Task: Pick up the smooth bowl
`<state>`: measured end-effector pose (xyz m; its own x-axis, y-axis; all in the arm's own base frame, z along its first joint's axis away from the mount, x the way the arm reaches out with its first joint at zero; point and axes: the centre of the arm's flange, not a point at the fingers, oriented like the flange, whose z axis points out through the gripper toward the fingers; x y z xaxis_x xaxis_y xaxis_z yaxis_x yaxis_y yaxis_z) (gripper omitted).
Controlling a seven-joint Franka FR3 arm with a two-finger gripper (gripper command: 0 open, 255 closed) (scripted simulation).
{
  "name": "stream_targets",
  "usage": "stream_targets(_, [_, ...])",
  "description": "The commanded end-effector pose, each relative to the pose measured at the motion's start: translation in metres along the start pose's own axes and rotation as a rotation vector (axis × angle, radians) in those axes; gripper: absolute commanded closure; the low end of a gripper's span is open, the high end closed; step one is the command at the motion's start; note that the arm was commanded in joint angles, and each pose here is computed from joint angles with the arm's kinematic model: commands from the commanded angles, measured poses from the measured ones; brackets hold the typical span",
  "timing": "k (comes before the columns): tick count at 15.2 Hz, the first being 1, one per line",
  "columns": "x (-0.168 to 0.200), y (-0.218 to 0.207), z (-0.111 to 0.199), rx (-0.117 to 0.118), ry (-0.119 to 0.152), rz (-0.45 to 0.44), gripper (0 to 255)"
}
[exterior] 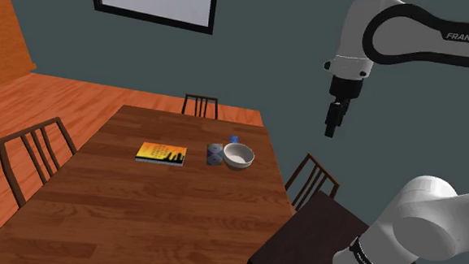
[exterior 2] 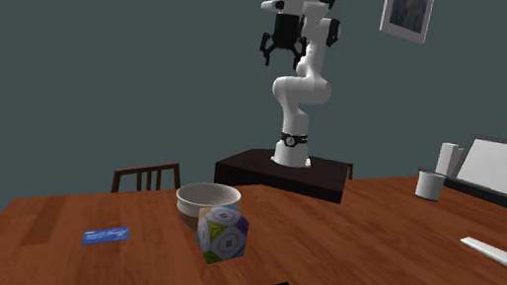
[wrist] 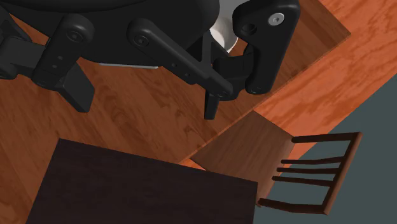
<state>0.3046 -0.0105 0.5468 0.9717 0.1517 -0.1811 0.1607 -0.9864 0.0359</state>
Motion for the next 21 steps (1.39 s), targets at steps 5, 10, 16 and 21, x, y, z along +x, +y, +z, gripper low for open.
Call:
stream_targets(5, [0.039,-0.003,0.032,-0.013,0.015,-0.004,0])
stream_targets(10, [0.089,-0.006,0.072,-0.029,0.035,-0.008,0])
stream_targets(16, [0.15,-0.01,0.118,-0.049,0.058,-0.013,0])
stream_targets(21, [0.201,-0.012,0.156,-0.065,0.077,-0.018,0])
